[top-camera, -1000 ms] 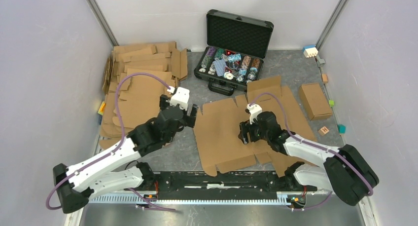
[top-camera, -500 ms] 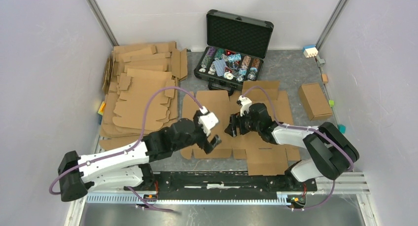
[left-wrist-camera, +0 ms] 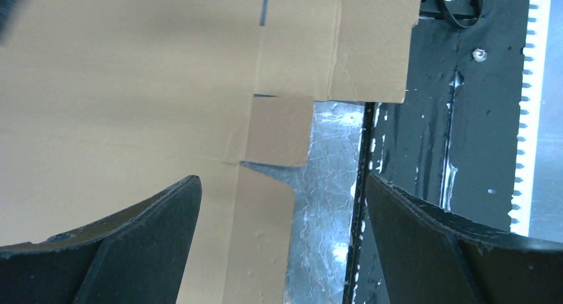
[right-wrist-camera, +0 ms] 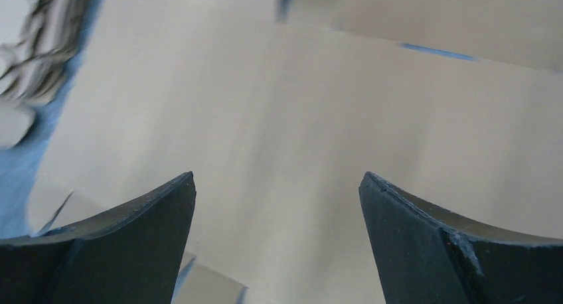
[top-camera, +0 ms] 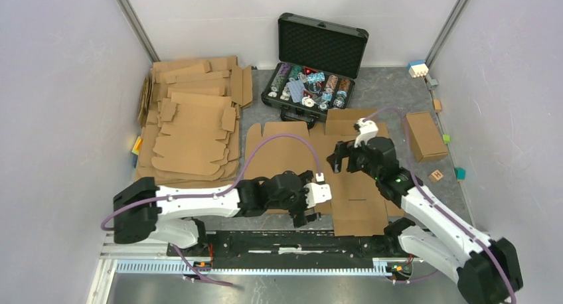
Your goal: Fold the paper box
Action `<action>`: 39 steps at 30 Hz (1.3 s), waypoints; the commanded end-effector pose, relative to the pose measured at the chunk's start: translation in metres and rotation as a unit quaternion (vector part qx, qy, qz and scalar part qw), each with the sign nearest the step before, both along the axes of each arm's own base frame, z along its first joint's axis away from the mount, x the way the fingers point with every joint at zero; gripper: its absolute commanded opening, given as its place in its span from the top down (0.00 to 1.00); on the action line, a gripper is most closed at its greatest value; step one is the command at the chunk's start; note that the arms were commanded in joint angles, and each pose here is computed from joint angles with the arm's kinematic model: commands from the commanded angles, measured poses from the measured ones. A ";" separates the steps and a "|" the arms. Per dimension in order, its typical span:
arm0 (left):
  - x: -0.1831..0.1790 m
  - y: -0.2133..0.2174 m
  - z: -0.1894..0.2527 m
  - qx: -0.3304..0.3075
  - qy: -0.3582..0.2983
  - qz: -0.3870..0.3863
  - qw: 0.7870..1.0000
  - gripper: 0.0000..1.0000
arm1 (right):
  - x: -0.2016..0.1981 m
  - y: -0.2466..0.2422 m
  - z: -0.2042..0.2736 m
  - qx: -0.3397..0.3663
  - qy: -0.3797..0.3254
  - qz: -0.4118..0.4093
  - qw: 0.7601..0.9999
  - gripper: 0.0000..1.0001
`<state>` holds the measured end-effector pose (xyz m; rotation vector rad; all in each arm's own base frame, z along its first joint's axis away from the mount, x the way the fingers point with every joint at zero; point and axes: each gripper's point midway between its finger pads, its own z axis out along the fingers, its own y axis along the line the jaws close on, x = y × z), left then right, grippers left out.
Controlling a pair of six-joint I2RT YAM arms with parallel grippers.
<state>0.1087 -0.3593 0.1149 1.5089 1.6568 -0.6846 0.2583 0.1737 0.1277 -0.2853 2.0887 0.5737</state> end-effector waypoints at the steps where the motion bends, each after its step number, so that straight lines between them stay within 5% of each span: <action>1: -0.008 -0.033 0.006 -0.014 -0.011 -0.058 0.998 0.00 | 0.000 -0.081 -0.010 -0.077 0.014 -0.180 0.981 0.02; 5: -0.015 -0.044 -0.012 0.009 0.004 -0.083 0.997 0.00 | -0.011 -0.129 -0.003 -0.106 0.011 -0.286 0.952 0.02; 10: -0.016 -0.055 -0.038 0.061 0.014 -0.096 0.993 0.03 | -0.017 -0.144 0.013 -0.101 -0.012 -0.317 0.943 0.02; 19: 0.004 -0.058 -0.064 0.135 0.012 -0.065 0.989 0.35 | -0.021 -0.151 0.032 -0.077 -0.049 -0.334 0.938 0.02; 23: 0.010 -0.055 -0.069 0.168 0.010 -0.054 0.984 0.39 | -0.021 -0.150 0.029 -0.081 -0.046 -0.328 0.940 0.02; 31: 0.021 -0.060 -0.047 0.135 0.012 -0.039 0.990 0.60 | -0.022 -0.134 -0.022 -0.096 -0.003 -0.281 0.955 0.02; 34: 0.024 -0.059 -0.043 0.132 0.007 -0.038 0.990 0.64 | -0.025 -0.117 -0.045 -0.079 0.026 -0.242 0.967 0.15; 39: 0.030 -0.060 -0.034 0.118 0.001 -0.029 0.993 0.68 | -0.030 -0.086 -0.068 -0.053 0.069 -0.172 0.981 0.60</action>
